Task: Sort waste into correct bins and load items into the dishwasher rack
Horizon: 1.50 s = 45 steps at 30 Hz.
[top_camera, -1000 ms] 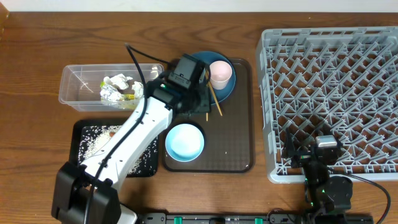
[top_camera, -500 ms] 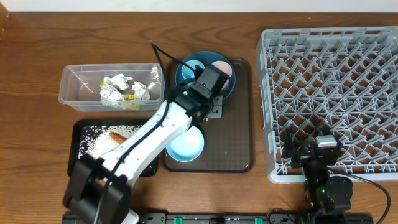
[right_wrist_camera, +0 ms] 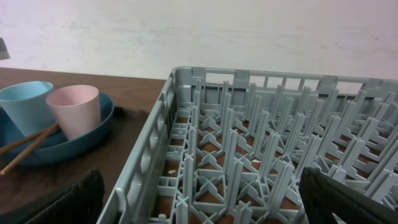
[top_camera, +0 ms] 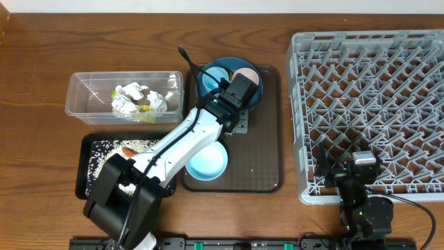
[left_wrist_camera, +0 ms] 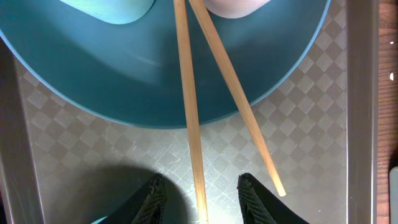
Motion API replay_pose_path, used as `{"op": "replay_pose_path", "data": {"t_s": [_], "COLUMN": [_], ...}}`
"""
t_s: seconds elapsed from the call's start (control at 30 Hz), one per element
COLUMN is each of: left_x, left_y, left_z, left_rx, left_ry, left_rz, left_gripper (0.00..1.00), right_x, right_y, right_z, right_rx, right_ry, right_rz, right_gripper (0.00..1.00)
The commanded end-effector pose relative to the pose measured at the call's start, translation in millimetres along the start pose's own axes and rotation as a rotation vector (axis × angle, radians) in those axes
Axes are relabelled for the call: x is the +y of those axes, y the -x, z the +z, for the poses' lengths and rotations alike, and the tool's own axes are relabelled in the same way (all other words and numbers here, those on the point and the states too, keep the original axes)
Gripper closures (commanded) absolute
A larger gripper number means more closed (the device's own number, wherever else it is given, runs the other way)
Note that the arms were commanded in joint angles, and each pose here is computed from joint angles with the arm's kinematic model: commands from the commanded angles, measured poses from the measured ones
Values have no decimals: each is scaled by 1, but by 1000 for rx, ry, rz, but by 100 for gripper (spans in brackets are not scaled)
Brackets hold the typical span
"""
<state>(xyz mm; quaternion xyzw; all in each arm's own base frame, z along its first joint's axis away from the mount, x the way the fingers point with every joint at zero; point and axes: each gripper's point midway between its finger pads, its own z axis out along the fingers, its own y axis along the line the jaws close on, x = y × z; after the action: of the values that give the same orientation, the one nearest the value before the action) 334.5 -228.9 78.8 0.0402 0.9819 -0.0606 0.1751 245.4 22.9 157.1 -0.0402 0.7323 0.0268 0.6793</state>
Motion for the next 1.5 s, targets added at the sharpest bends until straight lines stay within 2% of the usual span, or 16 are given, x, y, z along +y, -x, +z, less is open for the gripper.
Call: {"op": "replay_pose_path", "data": {"t_s": [0.0,0.7,1.47], "left_x": [8,10,5], "left_y": [-5,-17,-19], "left_z": [7,13,16], "left_rx": [19,54,45], "left_ry": [37,32,22], "left_rz": [-9,-61,-49], "left_gripper": [60,60,59], "right_x": [-1,-2,-1], "right_y": [-2,-2,-2], "right_z": [0,0,0], "right_rx": [5,5,5], "right_ry": [-5,-5,-5], "right_rz": [-15,-15,-15], "right_gripper": [1,1,1]}}
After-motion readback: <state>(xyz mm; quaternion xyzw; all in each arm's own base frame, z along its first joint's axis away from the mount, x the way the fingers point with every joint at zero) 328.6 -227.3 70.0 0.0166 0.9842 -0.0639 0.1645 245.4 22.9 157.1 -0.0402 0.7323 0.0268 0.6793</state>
